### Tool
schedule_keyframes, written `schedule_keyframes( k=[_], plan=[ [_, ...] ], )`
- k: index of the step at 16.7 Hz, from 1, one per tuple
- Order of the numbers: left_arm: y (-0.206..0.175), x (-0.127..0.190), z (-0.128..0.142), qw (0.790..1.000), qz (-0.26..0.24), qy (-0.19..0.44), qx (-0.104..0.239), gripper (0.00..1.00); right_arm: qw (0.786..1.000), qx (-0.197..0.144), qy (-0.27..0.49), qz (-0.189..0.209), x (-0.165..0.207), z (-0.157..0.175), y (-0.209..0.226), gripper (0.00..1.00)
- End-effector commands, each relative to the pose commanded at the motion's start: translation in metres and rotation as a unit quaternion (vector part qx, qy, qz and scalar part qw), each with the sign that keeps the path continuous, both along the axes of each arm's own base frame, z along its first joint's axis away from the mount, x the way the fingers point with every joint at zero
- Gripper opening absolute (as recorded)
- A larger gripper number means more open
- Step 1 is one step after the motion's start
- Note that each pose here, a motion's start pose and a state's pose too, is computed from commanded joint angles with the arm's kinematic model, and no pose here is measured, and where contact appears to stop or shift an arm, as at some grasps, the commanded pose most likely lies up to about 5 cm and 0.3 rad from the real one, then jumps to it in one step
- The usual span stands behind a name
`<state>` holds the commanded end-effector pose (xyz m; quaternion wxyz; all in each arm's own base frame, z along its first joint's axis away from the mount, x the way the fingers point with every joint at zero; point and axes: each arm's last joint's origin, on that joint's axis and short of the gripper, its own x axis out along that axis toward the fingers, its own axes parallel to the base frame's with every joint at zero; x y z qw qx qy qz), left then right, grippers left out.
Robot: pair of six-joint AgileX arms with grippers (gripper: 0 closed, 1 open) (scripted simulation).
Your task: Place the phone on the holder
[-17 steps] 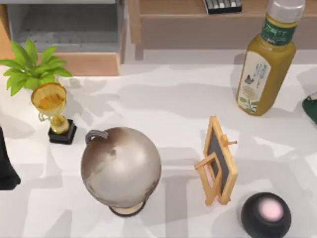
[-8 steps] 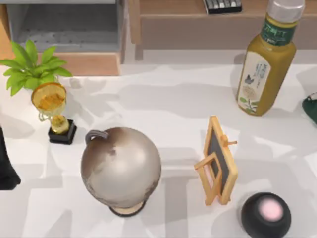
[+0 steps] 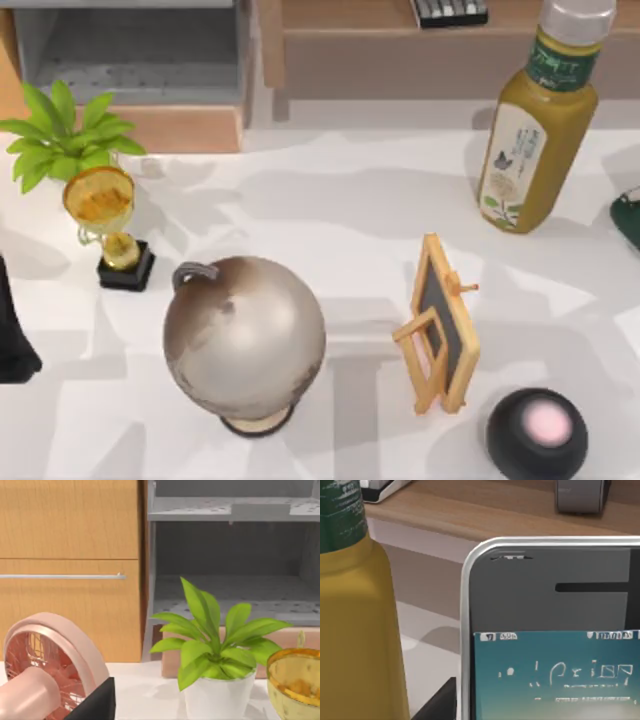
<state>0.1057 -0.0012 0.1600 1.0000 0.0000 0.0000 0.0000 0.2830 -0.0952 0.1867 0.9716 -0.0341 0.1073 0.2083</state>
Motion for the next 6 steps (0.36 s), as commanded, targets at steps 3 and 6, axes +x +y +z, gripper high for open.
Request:
schedule_keyframes(
  k=[3, 6],
  plan=[
    [0.0, 0.0, 0.0, 1.0, 0.0, 0.0, 0.0, 1.0, 1.0, 0.0, 0.0, 0.0, 0.0, 0.0, 0.0, 1.0],
    [0.0, 0.0, 0.0, 1.0, 0.0, 0.0, 0.0, 1.0, 1.0, 0.0, 0.0, 0.0, 0.0, 0.0, 0.0, 1.0]
  ],
)
